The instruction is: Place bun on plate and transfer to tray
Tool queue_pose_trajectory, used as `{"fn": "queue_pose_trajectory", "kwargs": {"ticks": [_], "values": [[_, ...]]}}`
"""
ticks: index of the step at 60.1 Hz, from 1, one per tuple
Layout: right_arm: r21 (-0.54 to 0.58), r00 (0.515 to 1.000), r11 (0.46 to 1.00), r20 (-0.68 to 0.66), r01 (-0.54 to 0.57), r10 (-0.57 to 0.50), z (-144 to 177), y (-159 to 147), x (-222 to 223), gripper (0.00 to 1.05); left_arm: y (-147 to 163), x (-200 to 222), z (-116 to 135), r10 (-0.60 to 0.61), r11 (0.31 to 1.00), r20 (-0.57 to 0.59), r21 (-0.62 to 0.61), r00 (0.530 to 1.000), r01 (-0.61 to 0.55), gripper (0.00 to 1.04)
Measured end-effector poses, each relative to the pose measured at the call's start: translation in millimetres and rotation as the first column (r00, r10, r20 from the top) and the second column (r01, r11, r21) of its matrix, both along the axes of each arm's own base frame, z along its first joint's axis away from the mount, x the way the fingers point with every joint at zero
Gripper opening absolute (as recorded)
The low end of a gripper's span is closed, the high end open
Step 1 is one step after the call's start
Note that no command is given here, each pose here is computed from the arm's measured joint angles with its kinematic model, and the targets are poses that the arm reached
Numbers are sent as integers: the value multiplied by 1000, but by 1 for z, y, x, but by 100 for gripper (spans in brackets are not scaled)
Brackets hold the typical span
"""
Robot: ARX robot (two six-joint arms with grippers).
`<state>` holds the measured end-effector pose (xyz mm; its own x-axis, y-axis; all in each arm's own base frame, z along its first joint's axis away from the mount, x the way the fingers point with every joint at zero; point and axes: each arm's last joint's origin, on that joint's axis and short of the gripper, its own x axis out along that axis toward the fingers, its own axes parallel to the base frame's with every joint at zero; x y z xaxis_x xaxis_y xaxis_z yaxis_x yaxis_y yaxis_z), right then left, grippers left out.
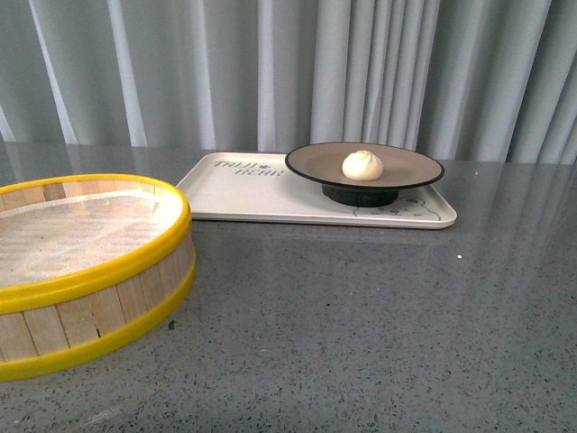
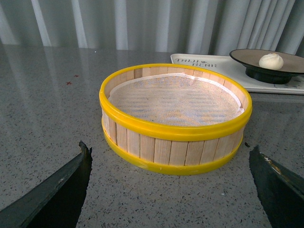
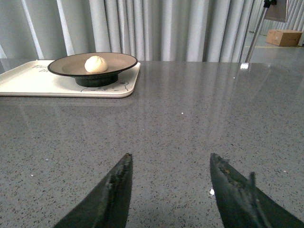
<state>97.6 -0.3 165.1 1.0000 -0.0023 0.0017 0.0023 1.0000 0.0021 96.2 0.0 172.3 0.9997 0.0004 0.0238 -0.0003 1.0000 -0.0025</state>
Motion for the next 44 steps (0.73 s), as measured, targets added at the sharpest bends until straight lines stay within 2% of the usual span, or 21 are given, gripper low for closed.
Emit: {"fn": "queue_pose_trajectory", "kwargs": {"ticks": [17,44], "values": [[1,1000,1000,0,0,0,0,0,0,98,0,0,0,0,1000,0,0,1000,0,98],[0,1000,1000,0,0,0,0,0,0,96,0,0,0,0,1000,0,0,1000,0,98]]}}
